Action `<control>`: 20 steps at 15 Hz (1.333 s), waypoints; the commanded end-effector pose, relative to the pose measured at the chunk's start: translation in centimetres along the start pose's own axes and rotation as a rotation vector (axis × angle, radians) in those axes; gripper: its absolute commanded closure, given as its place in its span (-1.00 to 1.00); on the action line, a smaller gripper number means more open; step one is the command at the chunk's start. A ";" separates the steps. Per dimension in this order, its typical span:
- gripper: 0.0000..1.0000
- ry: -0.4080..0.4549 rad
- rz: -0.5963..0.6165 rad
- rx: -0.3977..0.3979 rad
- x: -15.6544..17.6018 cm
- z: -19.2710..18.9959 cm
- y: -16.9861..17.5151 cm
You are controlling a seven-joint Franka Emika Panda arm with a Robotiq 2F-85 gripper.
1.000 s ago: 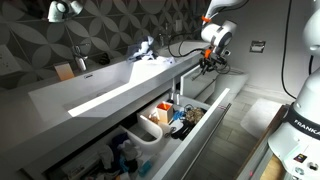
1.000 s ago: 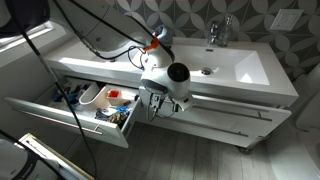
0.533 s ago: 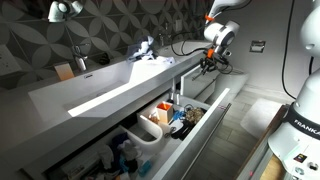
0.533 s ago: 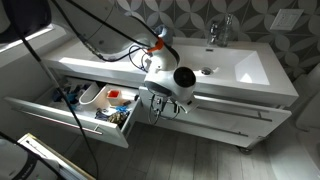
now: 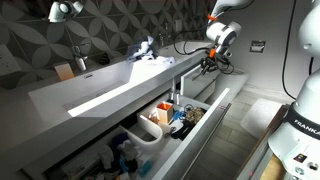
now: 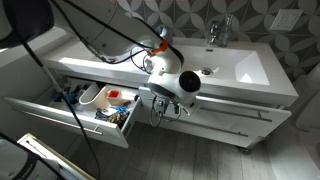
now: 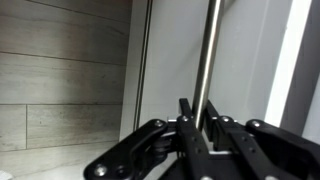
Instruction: Open the top right drawer
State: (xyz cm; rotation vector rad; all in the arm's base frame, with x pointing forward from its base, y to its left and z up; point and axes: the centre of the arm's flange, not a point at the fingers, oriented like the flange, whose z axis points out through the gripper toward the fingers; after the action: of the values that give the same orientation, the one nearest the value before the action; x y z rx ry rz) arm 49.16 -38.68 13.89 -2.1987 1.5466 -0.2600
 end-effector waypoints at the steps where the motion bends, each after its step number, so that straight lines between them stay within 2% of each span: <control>1: 0.67 0.000 0.000 0.000 0.0 0.0 0.0; 8: 0.67 0.000 -0.001 0.000 0.0 0.0 0.0; 9: 0.92 0.000 -0.001 0.000 0.0 0.0 0.0; 10: 0.92 0.019 0.006 -0.034 -0.1 0.1 0.0; 13: 0.92 0.020 0.011 -0.100 -1.1 1.3 2.6; 16: 0.92 -0.004 0.048 -0.125 -2.0 2.6 5.8; 20: 0.92 -0.018 0.109 -0.147 -2.0 2.3 6.3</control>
State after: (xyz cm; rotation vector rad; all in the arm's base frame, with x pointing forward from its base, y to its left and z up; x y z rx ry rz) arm 49.69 -38.23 14.04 -2.1736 1.6237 -0.2647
